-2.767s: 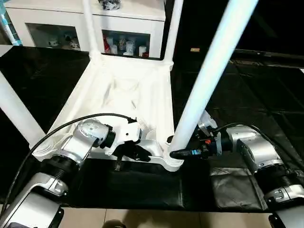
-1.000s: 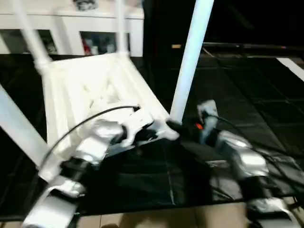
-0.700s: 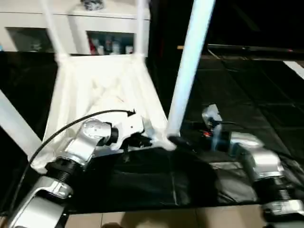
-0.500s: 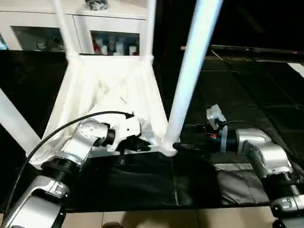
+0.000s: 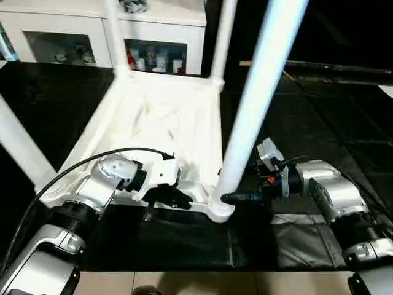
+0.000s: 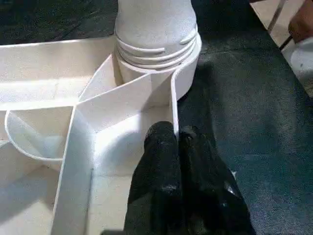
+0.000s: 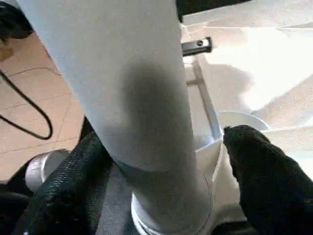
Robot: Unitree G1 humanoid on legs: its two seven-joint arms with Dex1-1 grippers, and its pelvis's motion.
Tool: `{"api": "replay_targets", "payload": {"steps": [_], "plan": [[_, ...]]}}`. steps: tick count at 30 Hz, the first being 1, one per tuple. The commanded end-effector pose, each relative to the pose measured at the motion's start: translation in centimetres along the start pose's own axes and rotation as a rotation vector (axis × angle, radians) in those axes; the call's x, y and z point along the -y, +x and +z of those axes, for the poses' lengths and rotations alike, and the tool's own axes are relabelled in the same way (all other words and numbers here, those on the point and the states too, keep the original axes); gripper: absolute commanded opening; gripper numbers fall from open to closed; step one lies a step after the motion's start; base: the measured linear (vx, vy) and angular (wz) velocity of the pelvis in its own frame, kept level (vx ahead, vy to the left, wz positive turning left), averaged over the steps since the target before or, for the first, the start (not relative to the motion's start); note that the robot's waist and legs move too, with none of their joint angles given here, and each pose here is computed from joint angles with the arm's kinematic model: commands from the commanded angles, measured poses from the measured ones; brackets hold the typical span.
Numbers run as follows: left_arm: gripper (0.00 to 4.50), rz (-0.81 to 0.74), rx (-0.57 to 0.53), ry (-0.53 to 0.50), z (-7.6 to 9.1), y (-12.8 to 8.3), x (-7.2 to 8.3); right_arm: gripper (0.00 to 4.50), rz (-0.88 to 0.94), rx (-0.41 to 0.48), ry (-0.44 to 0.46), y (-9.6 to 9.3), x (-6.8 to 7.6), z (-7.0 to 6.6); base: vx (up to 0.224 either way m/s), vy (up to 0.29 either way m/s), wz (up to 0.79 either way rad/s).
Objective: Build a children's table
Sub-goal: Rotate leg to tighten
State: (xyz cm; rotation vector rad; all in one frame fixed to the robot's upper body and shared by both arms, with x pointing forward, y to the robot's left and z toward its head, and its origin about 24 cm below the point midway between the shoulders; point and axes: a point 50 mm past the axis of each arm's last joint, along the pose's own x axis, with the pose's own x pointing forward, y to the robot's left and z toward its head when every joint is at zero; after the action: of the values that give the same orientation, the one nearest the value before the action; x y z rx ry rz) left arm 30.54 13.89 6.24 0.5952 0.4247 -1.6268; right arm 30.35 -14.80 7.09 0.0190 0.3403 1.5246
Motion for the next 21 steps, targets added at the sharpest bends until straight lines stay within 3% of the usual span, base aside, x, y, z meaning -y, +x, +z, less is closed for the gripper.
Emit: {"api": "replay_targets", "payload": {"steps": [1,11,21], "plan": [[0.0,-0.071,-0.043,0.045,0.4,0.81,0.08,3.41,0.028,-0.013,-0.02,0.08,0.07,0.47,0.0,0.0,0.0],[0.0,-0.058,-0.045,0.046,0.32,0.85,-0.05,2.59,0.065,-0.011,-0.008,0.29,-0.17,0.18,0.0,0.0,0.0],[0.0,0.024,-0.035,-0.001,0.15,0.89,-0.6,2.11,0.069,0.027,0.016,0.75,-0.67,-0.2,0.0,0.0,0.0]]}}
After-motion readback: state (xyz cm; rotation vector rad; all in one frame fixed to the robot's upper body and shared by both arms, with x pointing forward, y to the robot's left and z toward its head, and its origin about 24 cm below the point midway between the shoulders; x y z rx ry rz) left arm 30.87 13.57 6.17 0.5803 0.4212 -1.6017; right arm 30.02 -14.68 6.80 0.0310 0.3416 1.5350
